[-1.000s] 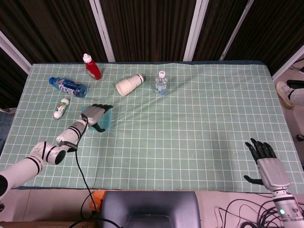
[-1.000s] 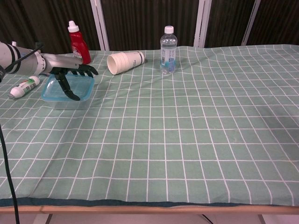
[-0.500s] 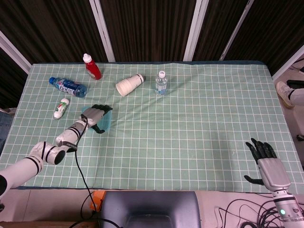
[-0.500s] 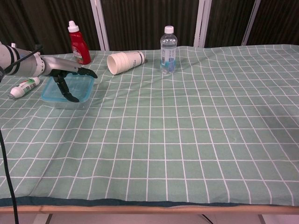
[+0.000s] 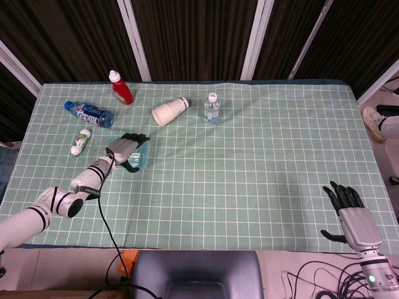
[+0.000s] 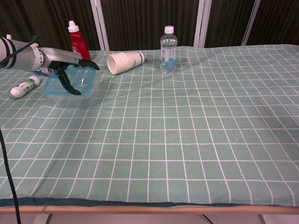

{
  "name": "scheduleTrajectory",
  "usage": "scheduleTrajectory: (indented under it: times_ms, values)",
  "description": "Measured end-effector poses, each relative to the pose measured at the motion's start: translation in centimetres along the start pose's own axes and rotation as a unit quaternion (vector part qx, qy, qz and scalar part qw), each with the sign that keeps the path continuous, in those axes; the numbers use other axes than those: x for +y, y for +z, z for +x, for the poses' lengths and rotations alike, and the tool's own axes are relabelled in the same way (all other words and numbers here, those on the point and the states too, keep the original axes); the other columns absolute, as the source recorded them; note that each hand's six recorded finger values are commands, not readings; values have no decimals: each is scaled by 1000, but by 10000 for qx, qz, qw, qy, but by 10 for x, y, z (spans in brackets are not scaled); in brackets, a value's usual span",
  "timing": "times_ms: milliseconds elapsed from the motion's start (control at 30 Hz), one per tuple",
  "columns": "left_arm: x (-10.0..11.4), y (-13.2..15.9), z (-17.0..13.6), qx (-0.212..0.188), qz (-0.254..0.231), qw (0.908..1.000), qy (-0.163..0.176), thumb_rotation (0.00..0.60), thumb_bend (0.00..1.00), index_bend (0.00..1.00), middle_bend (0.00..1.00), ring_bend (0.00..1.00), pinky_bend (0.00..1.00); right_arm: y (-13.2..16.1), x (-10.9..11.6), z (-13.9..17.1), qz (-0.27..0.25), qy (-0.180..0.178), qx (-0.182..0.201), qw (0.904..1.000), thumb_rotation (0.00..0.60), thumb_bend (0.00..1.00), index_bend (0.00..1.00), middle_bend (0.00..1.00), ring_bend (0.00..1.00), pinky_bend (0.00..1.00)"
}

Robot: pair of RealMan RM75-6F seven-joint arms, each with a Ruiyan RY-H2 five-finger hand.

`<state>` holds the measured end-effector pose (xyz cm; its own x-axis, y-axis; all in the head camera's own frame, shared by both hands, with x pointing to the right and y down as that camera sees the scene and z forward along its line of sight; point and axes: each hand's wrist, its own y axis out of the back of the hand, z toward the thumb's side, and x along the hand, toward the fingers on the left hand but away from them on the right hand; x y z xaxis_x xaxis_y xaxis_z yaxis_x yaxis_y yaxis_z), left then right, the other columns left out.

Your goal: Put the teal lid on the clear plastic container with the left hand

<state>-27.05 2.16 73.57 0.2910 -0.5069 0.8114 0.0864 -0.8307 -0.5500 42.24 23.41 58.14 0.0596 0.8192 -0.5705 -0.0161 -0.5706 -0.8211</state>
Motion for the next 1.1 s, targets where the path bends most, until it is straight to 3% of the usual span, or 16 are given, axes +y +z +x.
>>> scheduleTrajectory:
  times_ms: [567, 867, 1100]
  values:
    - [-5, 2, 4, 24, 145, 9998, -91, 600, 259, 0, 0, 0, 0, -1, 1, 1, -18, -25, 1, 10000, 600, 62, 0, 0, 0, 0]
    - [0, 3, 10, 87, 621, 9977, -258, 600, 259, 0, 38, 0, 0, -2, 1, 1, -9, -25, -20, 10000, 600, 62, 0, 0, 0, 0]
    - [0, 4, 12, 141, 730, 9967, -330, 600, 260, 0, 40, 0, 0, -3, 3, 1, -21, -46, -44, 10000, 600, 62, 0, 0, 0, 0]
